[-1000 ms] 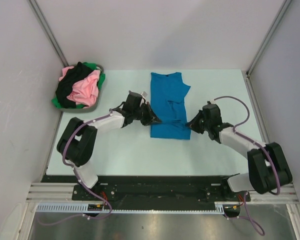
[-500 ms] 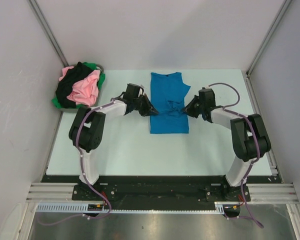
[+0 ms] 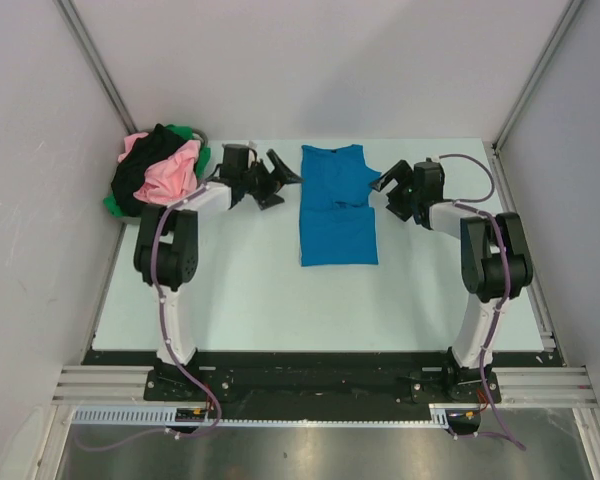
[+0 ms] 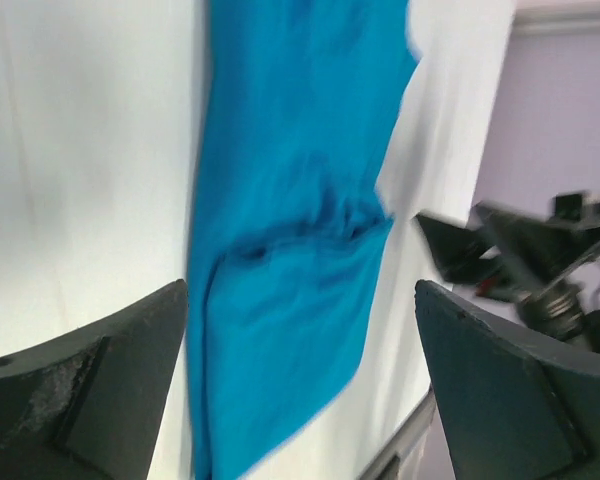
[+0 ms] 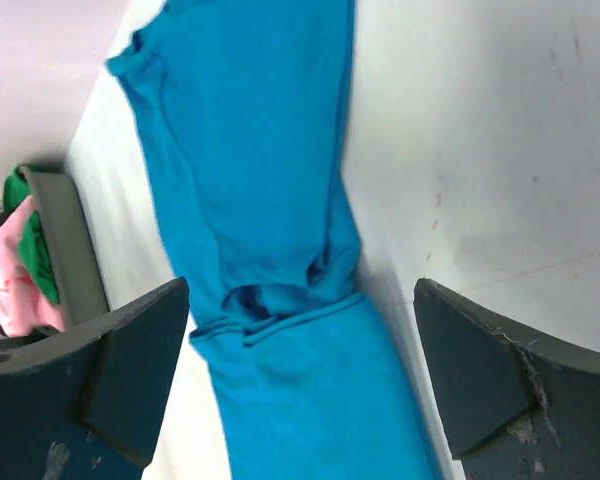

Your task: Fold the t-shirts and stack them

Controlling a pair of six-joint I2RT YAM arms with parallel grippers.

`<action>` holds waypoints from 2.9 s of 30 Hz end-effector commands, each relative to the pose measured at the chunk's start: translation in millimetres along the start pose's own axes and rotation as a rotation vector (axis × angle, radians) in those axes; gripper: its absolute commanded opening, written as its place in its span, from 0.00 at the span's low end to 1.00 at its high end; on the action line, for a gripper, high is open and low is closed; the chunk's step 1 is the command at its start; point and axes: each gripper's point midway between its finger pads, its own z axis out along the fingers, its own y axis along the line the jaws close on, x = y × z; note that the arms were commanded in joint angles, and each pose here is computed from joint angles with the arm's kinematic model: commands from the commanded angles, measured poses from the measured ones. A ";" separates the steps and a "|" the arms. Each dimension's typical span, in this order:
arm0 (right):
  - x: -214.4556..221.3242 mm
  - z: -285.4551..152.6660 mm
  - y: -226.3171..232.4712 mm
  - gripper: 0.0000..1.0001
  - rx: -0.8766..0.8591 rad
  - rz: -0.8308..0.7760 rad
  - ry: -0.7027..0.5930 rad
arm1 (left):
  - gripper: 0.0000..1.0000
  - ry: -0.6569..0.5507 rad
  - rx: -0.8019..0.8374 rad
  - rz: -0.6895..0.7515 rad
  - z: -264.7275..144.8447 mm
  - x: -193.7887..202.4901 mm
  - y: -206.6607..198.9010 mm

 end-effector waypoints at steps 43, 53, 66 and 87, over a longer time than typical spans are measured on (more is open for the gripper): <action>140.4 -119.4 -96.2 0.97 0.182 -0.247 0.171 | 0.34 0.246 -0.159 0.009 -38.1 214.1 106.6; 164.6 -102.9 -96.6 0.94 0.141 -0.186 0.244 | 0.03 0.254 -0.150 -0.025 -33.2 221.3 114.9; 184.2 -111.3 -115.5 0.14 0.206 -0.204 0.291 | 0.03 0.248 -0.119 -0.020 -43.4 222.2 106.8; 249.0 -209.9 -113.2 0.00 0.212 -0.372 0.288 | 0.02 0.269 -0.093 -0.009 -137.1 314.8 125.6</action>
